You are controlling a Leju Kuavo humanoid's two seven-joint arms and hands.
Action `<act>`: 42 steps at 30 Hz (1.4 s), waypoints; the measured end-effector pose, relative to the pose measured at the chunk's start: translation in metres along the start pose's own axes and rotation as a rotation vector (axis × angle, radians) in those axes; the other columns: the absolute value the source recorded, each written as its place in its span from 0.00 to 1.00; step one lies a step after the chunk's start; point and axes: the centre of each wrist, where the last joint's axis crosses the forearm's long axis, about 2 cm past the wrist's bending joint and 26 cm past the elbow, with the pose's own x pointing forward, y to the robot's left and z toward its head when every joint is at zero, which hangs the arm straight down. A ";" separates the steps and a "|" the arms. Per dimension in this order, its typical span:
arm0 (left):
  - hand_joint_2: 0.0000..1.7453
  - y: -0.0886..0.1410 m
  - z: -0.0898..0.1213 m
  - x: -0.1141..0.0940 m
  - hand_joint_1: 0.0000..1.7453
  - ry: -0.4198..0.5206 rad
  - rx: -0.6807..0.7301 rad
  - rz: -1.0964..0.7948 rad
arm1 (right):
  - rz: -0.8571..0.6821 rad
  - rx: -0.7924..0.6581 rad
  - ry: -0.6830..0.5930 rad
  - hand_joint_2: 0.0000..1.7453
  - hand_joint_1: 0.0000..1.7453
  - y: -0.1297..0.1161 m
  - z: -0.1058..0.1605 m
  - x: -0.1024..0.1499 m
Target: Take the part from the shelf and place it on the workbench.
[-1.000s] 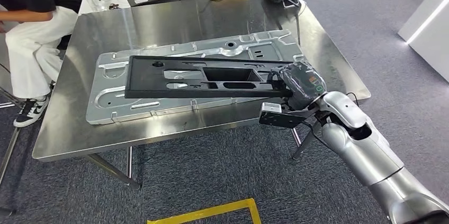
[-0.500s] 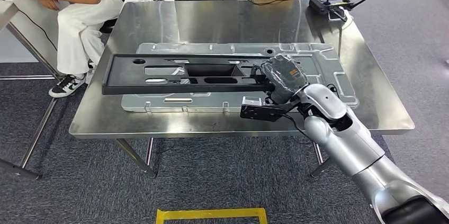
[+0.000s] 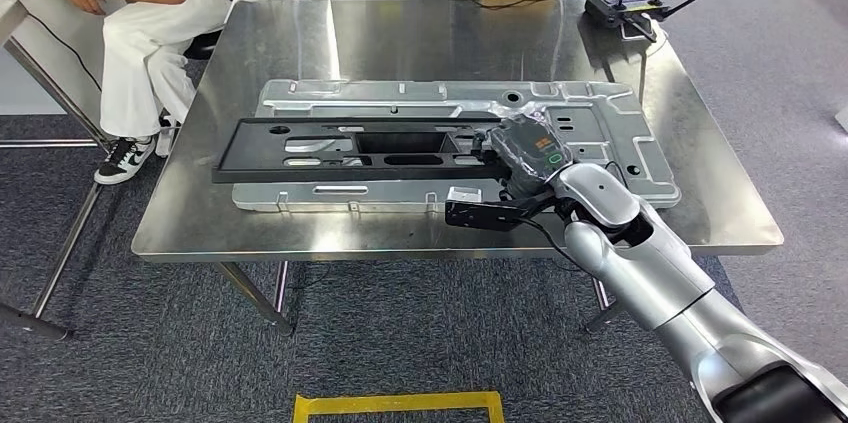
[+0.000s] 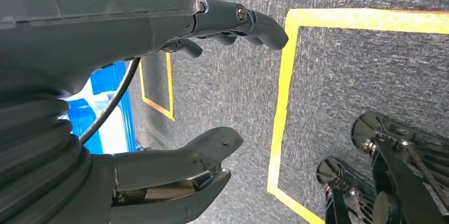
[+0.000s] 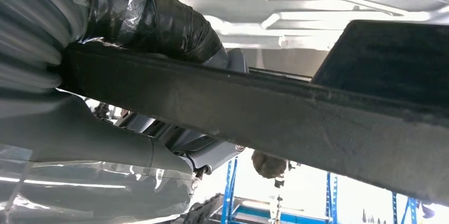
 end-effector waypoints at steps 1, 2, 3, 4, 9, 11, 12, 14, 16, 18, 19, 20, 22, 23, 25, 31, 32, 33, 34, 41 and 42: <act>1.00 0.000 0.000 0.000 0.00 0.000 0.000 -0.001 | 0.003 0.005 0.003 1.00 1.00 0.001 0.000 0.000; 1.00 0.000 0.000 0.000 0.00 0.000 0.000 -0.003 | 0.006 0.010 0.004 1.00 1.00 0.002 0.000 0.000; 1.00 0.000 0.000 0.000 0.00 0.000 0.000 -0.004 | 0.008 0.015 0.005 1.00 1.00 0.004 0.000 0.000; 1.00 0.000 0.000 0.000 0.00 0.000 0.001 -0.006 | 0.009 0.019 0.007 1.00 1.00 0.005 0.000 -0.001; 1.00 0.000 0.000 0.000 0.00 -0.001 0.001 -0.013 | 0.011 0.032 0.013 1.00 1.00 0.008 0.001 -0.002; 1.00 0.000 0.000 0.000 0.00 -0.001 0.001 -0.013 | 0.011 0.035 0.013 1.00 1.00 0.008 0.001 -0.002; 1.00 0.000 0.000 0.000 0.00 -0.001 0.001 -0.013 | 0.012 0.037 0.013 1.00 1.00 0.009 0.001 -0.002; 1.00 0.000 0.000 0.000 0.00 -0.001 0.001 -0.013 | 0.013 0.041 0.011 1.00 1.00 0.010 0.001 -0.001; 1.00 0.000 0.000 0.000 0.00 -0.001 0.001 -0.012 | 0.015 0.044 0.009 1.00 1.00 0.011 0.001 -0.001; 1.00 0.000 0.000 -0.001 0.00 -0.001 0.002 -0.007 | 0.016 0.044 0.008 1.00 1.00 0.011 0.001 -0.001; 1.00 0.000 0.000 -0.001 0.00 0.000 0.002 -0.005 | 0.018 0.044 0.009 1.00 1.00 0.010 0.001 -0.001; 1.00 0.000 0.000 -0.001 0.00 0.000 0.001 -0.004 | 0.019 0.044 0.011 1.00 1.00 0.010 0.001 -0.002; 1.00 -0.001 0.000 0.000 0.00 -0.003 0.000 -0.004 | 0.022 0.046 0.017 1.00 1.00 0.010 0.002 -0.004; 1.00 -0.002 0.000 0.001 0.00 -0.006 -0.001 -0.004 | 0.022 0.050 0.020 1.00 1.00 0.011 0.003 -0.005; 1.00 -0.002 0.000 0.003 0.00 -0.011 -0.002 -0.006 | 0.020 0.061 0.026 1.00 1.00 0.015 0.006 -0.007; 1.00 -0.002 0.000 0.000 0.00 -0.013 -0.002 -0.001 | 0.022 0.071 0.035 1.00 1.00 0.018 0.009 -0.010; 1.00 -0.002 0.000 0.000 0.00 -0.014 -0.003 -0.001 | 0.021 0.072 0.035 1.00 1.00 0.018 0.009 -0.010; 1.00 -0.003 0.000 0.000 0.00 -0.015 -0.003 0.000 | 0.022 0.073 0.035 1.00 1.00 0.018 0.009 -0.010; 1.00 -0.003 0.000 0.000 0.00 -0.016 -0.004 -0.001 | 0.022 0.073 0.035 1.00 1.00 0.019 0.009 -0.010; 1.00 -0.004 0.000 -0.002 0.00 -0.018 -0.005 -0.001 | 0.025 0.078 0.030 1.00 1.00 0.019 0.009 -0.011; 1.00 -0.004 0.000 -0.002 0.00 -0.018 -0.005 0.000 | 0.026 0.081 0.028 1.00 1.00 0.020 0.009 -0.010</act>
